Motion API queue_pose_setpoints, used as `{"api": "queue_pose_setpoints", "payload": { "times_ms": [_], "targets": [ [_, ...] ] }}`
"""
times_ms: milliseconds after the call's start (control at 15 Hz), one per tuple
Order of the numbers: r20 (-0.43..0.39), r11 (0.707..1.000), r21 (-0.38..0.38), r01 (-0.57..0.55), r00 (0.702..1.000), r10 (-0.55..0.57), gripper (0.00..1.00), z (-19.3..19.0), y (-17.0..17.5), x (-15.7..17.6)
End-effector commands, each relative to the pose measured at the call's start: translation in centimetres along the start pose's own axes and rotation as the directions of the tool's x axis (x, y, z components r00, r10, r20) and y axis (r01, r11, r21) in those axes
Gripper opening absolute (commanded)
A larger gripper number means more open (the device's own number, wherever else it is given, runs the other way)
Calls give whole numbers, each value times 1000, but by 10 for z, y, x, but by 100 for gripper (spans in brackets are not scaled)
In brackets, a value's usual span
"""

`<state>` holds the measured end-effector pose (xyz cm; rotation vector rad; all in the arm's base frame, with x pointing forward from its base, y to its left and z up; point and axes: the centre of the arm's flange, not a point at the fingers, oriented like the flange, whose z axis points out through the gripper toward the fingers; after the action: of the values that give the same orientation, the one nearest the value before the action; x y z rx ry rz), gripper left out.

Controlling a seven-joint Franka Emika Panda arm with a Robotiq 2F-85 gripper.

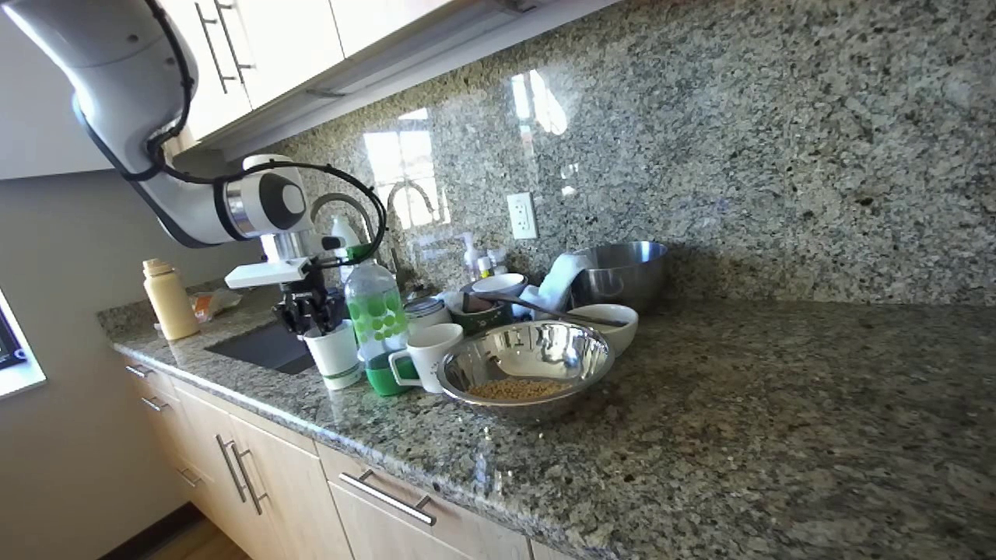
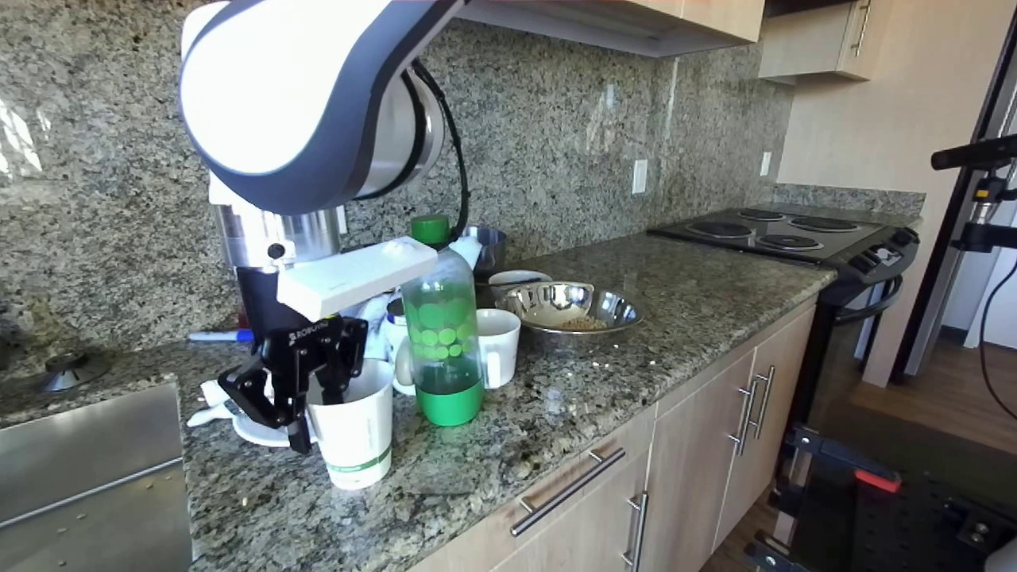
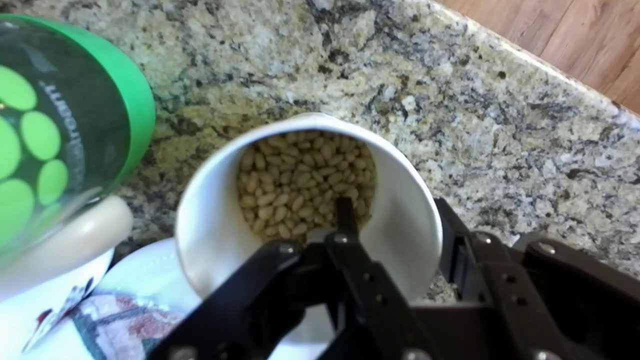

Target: Pick up the white cup, pour some of its contents in the silver dish and put the cup back on the countertop.

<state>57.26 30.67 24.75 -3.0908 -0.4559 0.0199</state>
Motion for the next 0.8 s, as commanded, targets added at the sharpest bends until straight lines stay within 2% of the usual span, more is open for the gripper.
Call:
{"api": "queue_pose_setpoints", "payload": {
  "times_ms": [0,67,133,733],
  "targets": [
    [-9,1000,0,-7,1000,7,12,-19,-7,7],
    [-9,1000,1,-8,1000,8,4,-21,-7,8],
    [-9,1000,0,-9,1000,9,1,-22,-7,9],
    [7,1000,-6,-20,1000,20,1,-41,-3,-2]
  ]
}}
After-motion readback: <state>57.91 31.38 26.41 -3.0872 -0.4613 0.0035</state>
